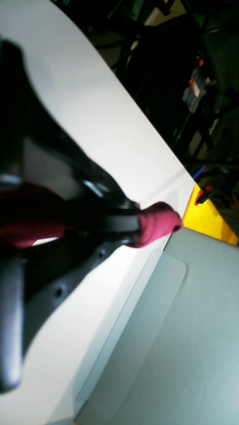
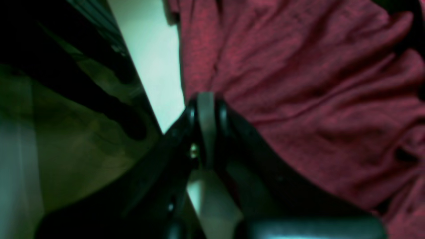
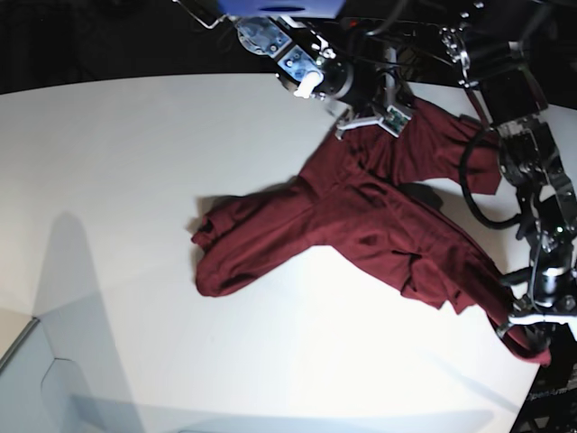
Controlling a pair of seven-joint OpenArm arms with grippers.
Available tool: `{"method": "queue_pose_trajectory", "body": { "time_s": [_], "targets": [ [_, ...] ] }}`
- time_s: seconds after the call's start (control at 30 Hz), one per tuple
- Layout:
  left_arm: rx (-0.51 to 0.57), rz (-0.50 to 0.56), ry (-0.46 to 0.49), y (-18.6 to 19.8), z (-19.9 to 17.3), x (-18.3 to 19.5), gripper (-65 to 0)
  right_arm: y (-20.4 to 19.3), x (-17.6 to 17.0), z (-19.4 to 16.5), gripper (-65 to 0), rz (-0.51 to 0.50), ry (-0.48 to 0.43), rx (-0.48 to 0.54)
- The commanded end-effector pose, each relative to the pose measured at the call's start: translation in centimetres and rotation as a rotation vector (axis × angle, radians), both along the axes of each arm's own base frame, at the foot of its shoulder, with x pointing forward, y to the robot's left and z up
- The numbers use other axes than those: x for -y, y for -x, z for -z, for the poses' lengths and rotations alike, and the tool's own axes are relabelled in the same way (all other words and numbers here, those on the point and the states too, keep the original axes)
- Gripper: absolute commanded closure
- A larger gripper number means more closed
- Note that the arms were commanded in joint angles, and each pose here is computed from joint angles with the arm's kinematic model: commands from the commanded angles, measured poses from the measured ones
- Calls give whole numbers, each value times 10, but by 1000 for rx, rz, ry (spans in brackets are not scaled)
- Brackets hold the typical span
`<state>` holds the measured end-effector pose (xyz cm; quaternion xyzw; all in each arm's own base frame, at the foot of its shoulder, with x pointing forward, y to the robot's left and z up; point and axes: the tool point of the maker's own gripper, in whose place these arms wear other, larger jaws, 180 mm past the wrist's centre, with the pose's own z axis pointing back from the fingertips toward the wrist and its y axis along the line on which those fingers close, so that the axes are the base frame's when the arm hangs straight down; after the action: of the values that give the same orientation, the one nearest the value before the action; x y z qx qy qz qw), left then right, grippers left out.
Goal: Layout the t-shirt on the table in an organized manner, then fold the t-shirt properly
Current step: 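Grasp the shirt fabric with the right gripper and lift it, then drag the shirt with the right gripper away from the left gripper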
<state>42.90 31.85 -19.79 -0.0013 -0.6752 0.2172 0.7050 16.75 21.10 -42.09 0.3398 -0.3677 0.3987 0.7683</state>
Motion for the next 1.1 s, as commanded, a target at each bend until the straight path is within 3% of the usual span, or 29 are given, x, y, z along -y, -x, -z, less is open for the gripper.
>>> {"method": "queue_pose_trajectory", "body": {
  "time_s": [0.0, 0.23, 0.53, 0.73, 0.93, 1.07],
  "targets": [
    [78, -21, -28, -1, -28, -9, 0, 2, -11, -20, 0, -1, -69, 13],
    [116, -88, -19, 12, -40, -33, 0, 0, -5, -49, 0, -24, -91, 88],
    [110, -132, -90, 22, -55, -65, 0, -33, 40, -34, 0, 72, -14, 100],
    [-4, -138, -66, 30, -7, -71, 0, -65, 75, -29, 0, 195, 10, 97],
    [-106, -128, -43, 52, 41, -61, 0, -110, 134, -38, 0, 359, 39, 152],
    [-145, -157, -35, 70, 58, -70, 0, -145, 179, -51, -73, 490, 49, 198]
  ]
}}
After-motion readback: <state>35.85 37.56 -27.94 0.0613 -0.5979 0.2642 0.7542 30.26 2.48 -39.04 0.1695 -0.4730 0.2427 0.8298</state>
